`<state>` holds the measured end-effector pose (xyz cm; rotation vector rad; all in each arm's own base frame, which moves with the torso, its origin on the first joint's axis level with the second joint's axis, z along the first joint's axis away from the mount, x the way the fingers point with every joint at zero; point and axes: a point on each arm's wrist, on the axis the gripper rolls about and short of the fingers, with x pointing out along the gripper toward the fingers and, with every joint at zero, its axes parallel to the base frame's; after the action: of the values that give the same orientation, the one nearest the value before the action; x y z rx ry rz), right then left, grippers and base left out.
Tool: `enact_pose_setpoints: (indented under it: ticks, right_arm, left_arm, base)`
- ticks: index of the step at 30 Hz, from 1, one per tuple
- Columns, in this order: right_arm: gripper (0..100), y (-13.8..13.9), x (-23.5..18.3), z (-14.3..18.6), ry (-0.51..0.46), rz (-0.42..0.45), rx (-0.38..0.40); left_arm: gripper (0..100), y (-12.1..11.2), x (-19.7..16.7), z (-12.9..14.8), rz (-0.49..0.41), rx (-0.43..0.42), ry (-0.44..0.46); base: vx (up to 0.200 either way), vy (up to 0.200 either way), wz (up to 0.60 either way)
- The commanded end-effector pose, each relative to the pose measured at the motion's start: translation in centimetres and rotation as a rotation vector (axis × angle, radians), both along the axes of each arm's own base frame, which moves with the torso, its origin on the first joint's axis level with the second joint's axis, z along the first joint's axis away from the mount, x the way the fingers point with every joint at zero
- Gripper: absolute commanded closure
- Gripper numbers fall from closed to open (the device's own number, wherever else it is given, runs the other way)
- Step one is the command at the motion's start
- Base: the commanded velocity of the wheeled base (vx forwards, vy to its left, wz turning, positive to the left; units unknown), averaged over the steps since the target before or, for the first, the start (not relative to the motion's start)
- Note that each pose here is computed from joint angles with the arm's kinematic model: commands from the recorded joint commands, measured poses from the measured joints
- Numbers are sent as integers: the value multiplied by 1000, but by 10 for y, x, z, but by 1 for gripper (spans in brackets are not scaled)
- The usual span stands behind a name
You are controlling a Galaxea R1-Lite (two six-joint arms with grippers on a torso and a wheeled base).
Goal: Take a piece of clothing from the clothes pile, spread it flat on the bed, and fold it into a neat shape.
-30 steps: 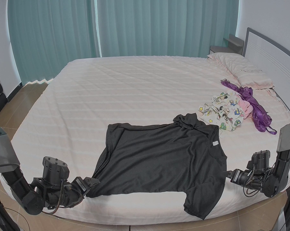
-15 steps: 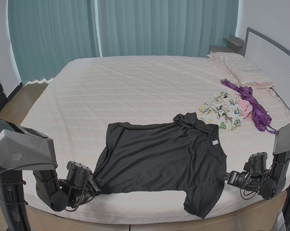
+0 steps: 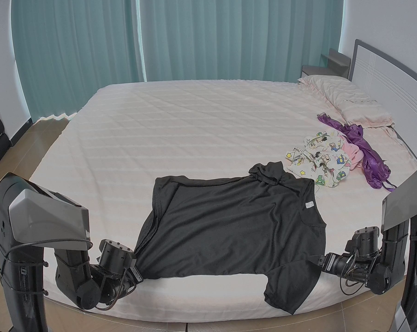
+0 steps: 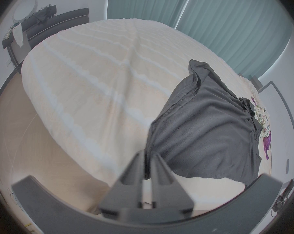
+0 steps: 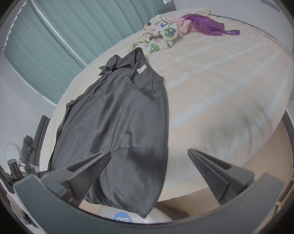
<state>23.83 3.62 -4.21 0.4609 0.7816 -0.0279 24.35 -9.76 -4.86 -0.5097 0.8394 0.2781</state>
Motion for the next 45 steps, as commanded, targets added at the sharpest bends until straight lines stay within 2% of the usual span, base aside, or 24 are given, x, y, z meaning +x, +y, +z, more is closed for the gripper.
enact_pose_setpoints:
  ticks: [1,10,11,19,21,32,40,41,45]
  right_arm:
    - [0,1,2,-14,22,5,8]
    - [0,2,12,-24,-12,22,30]
    - [100,2,12,-24,-14,22,31]
    - [100,-1,23,-26,-48,4,42]
    - [100,-8,28,-24,-69,-26,39]
    - [100,-29,57,1,-239,-107,49]
    - [100,-30,70,-5,-265,-108,49]
    - [0,-30,72,-5,-273,-110,50]
    - [0,-31,70,-6,-263,-109,51]
  left_arm:
    - [100,6,-8,9,18,-29,-13]
    - [100,12,-5,9,19,-72,2]
    - [100,12,-5,9,20,-73,3]
    - [100,13,-6,8,32,-99,12]
    - [100,14,-10,8,30,-97,24]
    - [100,13,-14,8,31,-102,35]
    - [100,13,-15,7,29,-102,36]
    - [100,13,-15,7,29,-102,36]
    - [100,12,-15,7,26,-106,40]
  base:
    - [0,0,0]
    - [0,0,0]
    - [0,0,0]
    - [0,0,0]
    - [0,0,0]
    - [0,0,0]
    - [0,0,0]
    - [0,0,0]
    - [0,0,0]
